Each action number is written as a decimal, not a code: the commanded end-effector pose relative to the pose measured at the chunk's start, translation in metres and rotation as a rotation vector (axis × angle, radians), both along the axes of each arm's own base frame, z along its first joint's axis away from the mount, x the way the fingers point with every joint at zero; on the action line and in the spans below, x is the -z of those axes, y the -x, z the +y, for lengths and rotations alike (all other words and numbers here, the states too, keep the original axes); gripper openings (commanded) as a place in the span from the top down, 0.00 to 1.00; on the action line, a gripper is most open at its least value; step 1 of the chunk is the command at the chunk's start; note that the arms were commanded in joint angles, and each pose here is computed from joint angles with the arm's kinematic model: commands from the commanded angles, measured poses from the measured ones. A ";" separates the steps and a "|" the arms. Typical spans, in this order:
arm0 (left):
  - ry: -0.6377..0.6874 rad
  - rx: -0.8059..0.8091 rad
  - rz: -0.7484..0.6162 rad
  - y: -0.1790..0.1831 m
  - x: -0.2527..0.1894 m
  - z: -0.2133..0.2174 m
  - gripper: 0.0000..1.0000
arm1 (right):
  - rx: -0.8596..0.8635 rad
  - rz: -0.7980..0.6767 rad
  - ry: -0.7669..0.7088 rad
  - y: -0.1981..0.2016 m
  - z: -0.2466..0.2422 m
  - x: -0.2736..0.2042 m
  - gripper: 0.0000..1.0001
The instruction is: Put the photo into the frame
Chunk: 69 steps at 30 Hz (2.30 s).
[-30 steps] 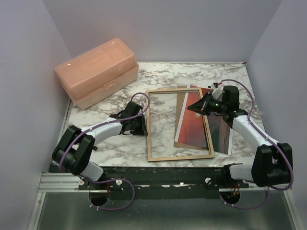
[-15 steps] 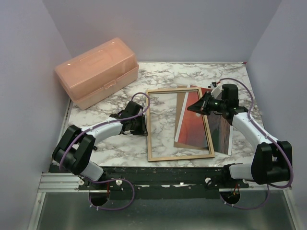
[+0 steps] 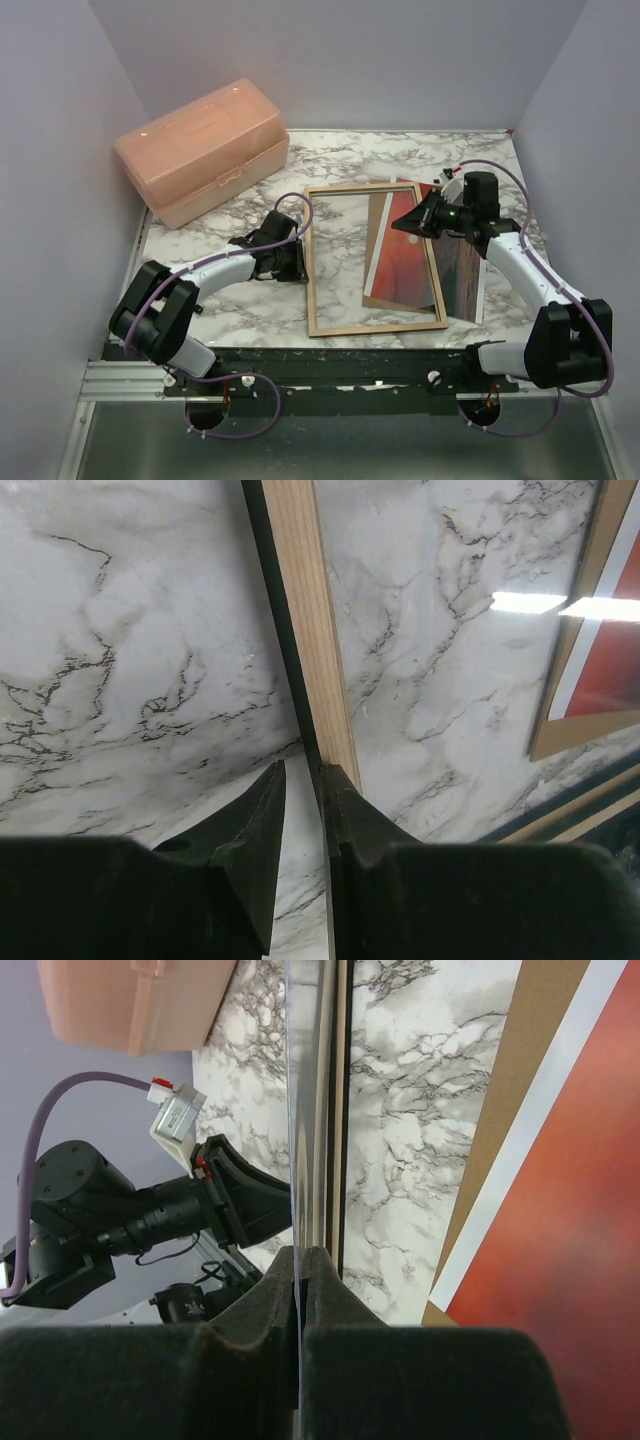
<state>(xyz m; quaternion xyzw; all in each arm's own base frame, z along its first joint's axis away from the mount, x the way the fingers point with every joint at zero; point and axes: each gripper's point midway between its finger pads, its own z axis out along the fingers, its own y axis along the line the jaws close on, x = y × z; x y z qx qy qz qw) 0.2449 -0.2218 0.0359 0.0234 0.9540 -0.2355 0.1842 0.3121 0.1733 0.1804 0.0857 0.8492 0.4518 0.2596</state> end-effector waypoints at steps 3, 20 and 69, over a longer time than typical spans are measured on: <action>-0.085 0.010 0.036 0.008 0.021 0.013 0.79 | 0.008 -0.065 0.008 -0.005 0.000 -0.025 1.00; -0.092 0.016 0.036 0.009 0.021 0.014 0.79 | -0.037 -0.089 -0.021 -0.012 0.006 -0.044 1.00; -0.096 0.025 0.043 0.009 0.022 0.012 0.81 | -0.052 0.000 -0.071 -0.006 0.012 -0.012 1.00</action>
